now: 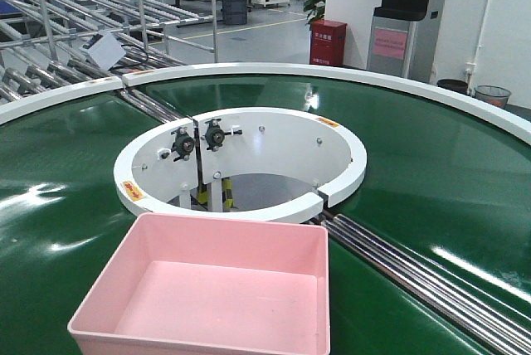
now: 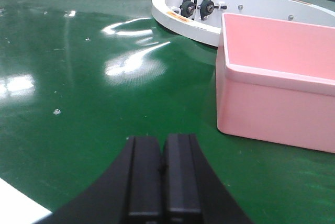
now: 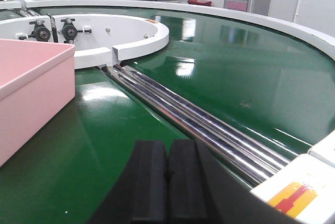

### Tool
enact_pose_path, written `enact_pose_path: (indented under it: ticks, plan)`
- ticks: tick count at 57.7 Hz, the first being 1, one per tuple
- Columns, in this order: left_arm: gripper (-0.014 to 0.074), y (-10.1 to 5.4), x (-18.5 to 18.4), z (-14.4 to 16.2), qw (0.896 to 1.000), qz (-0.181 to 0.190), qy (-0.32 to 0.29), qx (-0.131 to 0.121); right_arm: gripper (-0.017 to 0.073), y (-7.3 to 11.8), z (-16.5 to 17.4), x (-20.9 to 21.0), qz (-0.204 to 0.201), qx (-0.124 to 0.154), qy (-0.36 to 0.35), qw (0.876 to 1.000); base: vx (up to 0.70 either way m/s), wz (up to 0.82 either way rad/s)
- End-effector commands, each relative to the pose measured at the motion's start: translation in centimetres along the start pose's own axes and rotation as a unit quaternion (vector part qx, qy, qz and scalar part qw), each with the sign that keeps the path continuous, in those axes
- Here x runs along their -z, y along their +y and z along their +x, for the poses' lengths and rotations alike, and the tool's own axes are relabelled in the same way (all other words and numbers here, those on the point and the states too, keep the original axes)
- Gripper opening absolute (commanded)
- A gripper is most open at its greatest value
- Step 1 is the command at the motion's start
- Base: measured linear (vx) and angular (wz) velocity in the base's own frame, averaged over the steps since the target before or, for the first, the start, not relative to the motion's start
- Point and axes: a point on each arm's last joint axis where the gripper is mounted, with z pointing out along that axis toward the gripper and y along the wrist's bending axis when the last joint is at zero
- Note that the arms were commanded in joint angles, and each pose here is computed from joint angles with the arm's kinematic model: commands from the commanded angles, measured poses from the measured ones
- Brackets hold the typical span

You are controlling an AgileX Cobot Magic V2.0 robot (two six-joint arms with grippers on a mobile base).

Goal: Grab pink bin and stack on right shelf

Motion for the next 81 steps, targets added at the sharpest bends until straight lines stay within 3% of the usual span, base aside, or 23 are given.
enact_pose_path:
  ticks: [1,12,23,33,46,56,61,63,66,70,75,81]
  plan:
    - [-0.0008,0.0,0.0,-0.2,0.999,0.007,-0.039,0.005,-0.0012,0.0,-0.8,0.1,0.0,0.005,-0.045,0.999,0.0,0.0]
    - [-0.0008,0.0,0.0,-0.3,0.999,0.007,-0.04,0.005,-0.0012,0.0,-0.8,0.1,0.0,0.005,-0.045,0.999,0.0,0.0]
    - [-0.0008,-0.1,0.0,-0.7,0.997,0.011,-0.066,0.024,-0.0012,0.0,-0.8,0.1,0.0,0.005,-0.043,0.999,0.0,0.0]
    - [-0.0008,-0.2,0.3,-1.9,0.991,0.019,-0.133,0.023,-0.0012,0.0,-0.8,0.1,0.0,0.006,-0.046,0.999,0.0,0.0]
    - [-0.0008,-0.5,1.3,-4.5,0.963,0.039,-0.265,0.036,-0.0012,0.0,-1.0,0.1,0.0,0.008,-0.057,0.998,0.0,0.0]
    - [-0.0008,-0.7,2.4,-6.4,0.946,0.046,-0.32,0.031,-0.0012,0.0,-4.2,0.8,0.0,0.011,-0.163,0.986,0.0,0.0]
    - [-0.0007,-1.1,4.1,-9.4,0.934,0.045,-0.355,0.005,-0.0012,-0.2,-6.9,1.3,0.003,0.011,-0.142,0.99,0.0,0.0]
    - [-0.0006,-1.4,5.0,-11.1,0.931,0.039,-0.363,-0.02,-0.0012,-0.4,-8.5,1.6,0.005,0.011,-0.132,0.991,0.0,0.0]
    - [-0.0006,-1.7,5.7,-13.2,0.935,0.025,-0.348,-0.059,-0.0012,-0.5,-11.1,1.8,0.007,0.01,-0.125,0.992,0.0,0.0]
    - [-0.0006,-2.0,6.0,-15.5,0.945,0.011,-0.314,-0.089,-0.0012,-0.6,-13.4,1.4,0.007,0.01,-0.118,0.993,0.0,0.0]
    - [-0.0005,-2.2,5.1,-17.9,0.963,0.005,-0.255,-0.089,-0.0012,-0.7,-15.5,0.3,0.006,0.01,-0.109,0.994,0.0,0.0]
    - [0.0002,-2.2,2.8,-18.3,0.974,0.002,-0.207,-0.09,-0.0008,-0.7,-15.6,-1.8,0.004,0.011,-0.067,0.998,0.0,0.0]
